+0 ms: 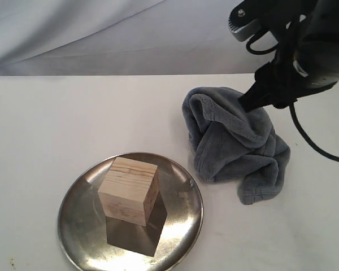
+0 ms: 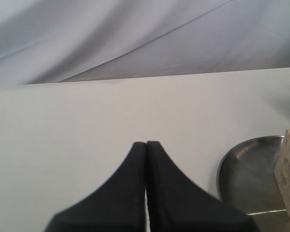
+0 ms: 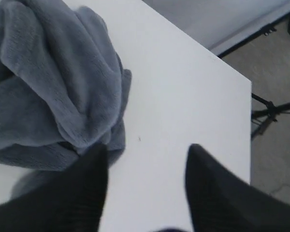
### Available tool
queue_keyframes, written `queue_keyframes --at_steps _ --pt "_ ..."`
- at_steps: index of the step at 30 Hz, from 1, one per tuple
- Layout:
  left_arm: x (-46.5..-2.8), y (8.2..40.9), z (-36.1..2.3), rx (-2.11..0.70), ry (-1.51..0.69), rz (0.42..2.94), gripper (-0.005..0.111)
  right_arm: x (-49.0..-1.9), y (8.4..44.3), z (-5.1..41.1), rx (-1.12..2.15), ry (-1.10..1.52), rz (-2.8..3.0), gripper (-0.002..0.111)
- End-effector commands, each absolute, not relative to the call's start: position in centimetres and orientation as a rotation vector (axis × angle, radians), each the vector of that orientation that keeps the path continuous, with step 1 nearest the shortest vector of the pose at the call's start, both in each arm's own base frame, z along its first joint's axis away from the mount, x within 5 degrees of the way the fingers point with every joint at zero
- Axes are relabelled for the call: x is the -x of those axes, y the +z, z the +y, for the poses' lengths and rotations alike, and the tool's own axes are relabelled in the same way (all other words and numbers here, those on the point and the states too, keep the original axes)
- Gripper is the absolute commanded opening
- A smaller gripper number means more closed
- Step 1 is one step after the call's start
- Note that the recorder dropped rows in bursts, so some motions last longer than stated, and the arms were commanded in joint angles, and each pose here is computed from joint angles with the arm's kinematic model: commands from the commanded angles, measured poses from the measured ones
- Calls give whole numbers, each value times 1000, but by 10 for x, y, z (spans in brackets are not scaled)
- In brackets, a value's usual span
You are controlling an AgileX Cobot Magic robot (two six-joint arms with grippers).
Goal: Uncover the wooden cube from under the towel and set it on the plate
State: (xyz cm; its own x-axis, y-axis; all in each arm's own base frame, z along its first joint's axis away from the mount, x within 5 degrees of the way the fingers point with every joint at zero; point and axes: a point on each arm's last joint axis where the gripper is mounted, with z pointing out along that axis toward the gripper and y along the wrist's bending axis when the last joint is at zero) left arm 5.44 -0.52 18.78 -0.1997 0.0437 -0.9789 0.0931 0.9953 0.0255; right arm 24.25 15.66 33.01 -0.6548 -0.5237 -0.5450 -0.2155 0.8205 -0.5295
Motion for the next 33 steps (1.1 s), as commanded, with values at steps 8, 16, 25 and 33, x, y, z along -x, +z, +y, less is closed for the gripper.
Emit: queue_keyframes --at_steps 8,16,25,33 --pt "-54 188 -5 -97 -55 1765 0 -224 354 163 664 -159 1992 0" --pt "-54 188 -5 -97 -55 1765 0 -168 353 127 649 114 1810 0" --pt "-54 188 -5 -97 -55 1765 0 -123 328 93 659 240 1712 0" --pt "-54 188 -5 -97 -55 1765 0 -114 324 86 627 287 1714 0"
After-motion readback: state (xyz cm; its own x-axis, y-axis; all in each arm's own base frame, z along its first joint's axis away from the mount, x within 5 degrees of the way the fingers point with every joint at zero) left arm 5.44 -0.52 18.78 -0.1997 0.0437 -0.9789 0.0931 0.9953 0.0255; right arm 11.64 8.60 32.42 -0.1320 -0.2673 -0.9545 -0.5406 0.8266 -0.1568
